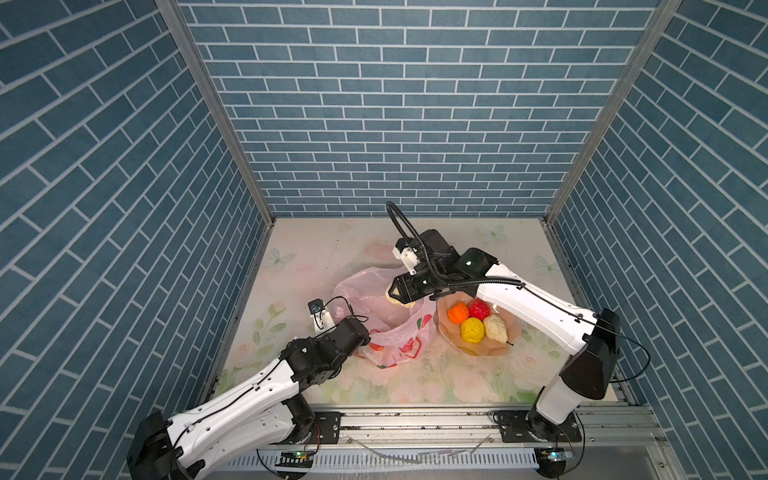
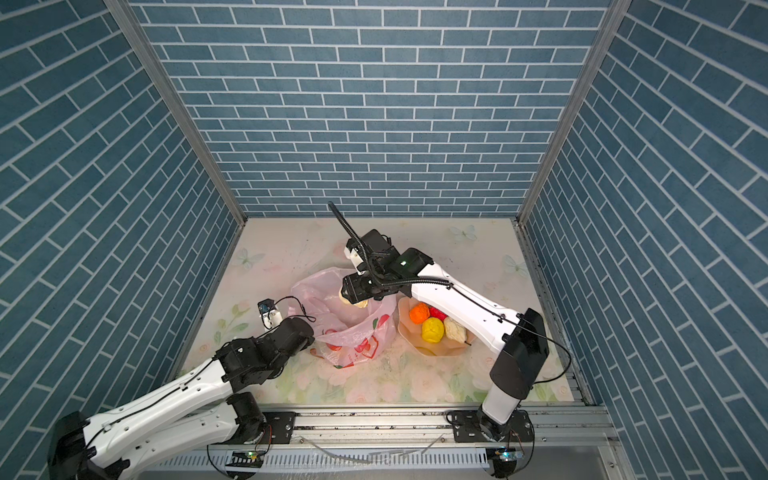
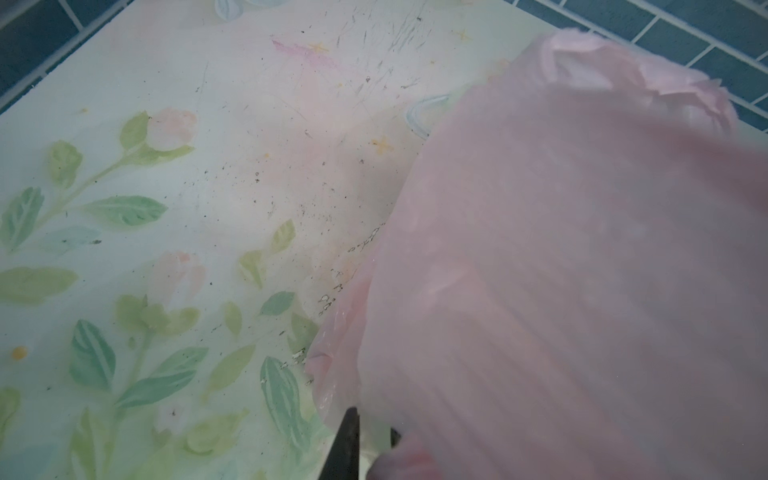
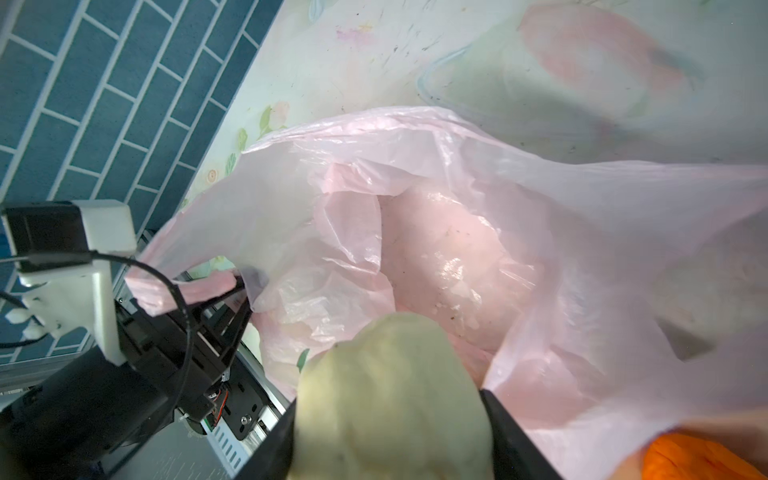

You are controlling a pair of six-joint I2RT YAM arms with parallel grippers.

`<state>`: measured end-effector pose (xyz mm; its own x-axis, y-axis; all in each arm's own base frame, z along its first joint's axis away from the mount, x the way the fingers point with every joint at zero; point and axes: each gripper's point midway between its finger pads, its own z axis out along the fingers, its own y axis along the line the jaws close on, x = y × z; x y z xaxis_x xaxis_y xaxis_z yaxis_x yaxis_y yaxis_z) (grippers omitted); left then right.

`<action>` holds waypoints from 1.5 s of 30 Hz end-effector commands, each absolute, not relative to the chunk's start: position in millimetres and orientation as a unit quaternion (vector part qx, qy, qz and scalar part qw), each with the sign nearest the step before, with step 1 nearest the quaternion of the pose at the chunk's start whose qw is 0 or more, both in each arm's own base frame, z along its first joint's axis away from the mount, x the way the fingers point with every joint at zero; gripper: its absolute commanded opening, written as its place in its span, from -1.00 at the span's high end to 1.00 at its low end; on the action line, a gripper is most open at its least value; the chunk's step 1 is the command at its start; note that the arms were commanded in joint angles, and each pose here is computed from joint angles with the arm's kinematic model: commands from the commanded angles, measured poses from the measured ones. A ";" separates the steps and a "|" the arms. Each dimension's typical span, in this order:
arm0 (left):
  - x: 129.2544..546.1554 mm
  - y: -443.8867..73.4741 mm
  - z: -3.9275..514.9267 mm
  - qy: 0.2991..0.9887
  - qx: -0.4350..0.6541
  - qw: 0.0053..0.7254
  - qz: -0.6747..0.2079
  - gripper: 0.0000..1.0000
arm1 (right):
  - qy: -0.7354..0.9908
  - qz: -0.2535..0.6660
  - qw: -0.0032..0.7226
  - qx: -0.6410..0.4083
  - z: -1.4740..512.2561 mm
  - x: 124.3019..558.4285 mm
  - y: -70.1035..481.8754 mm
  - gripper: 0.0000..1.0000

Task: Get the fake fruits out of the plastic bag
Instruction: 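Lift the cream fruit out of the bag with the right gripper over the bowl, then lower the cream fruit into the peach bowl and open the right gripper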

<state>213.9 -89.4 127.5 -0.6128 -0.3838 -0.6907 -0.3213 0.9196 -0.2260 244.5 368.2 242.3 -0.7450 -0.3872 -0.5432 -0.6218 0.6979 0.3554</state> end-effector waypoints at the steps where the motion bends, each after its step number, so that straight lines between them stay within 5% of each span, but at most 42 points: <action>1: 220.4 -89.1 135.5 0.897 -0.183 0.400 -0.032 0.65 | 0.902 0.237 0.236 -0.274 247.6 246.6 332.4 0.33; 12: 232.6 -88.9 143.5 0.898 -0.180 0.400 -0.033 0.65 | 0.932 0.165 0.267 -0.183 240.5 270.8 237.2 0.34; 29: 246.4 -88.6 151.8 0.898 -0.176 0.403 -0.035 0.65 | 0.973 0.028 0.222 -0.062 164.9 297.6 119.4 0.34; 45: 271.1 -100.9 166.3 0.894 -0.175 0.410 -0.054 0.65 | 0.984 -0.024 0.176 -0.018 113.2 301.3 66.2 0.31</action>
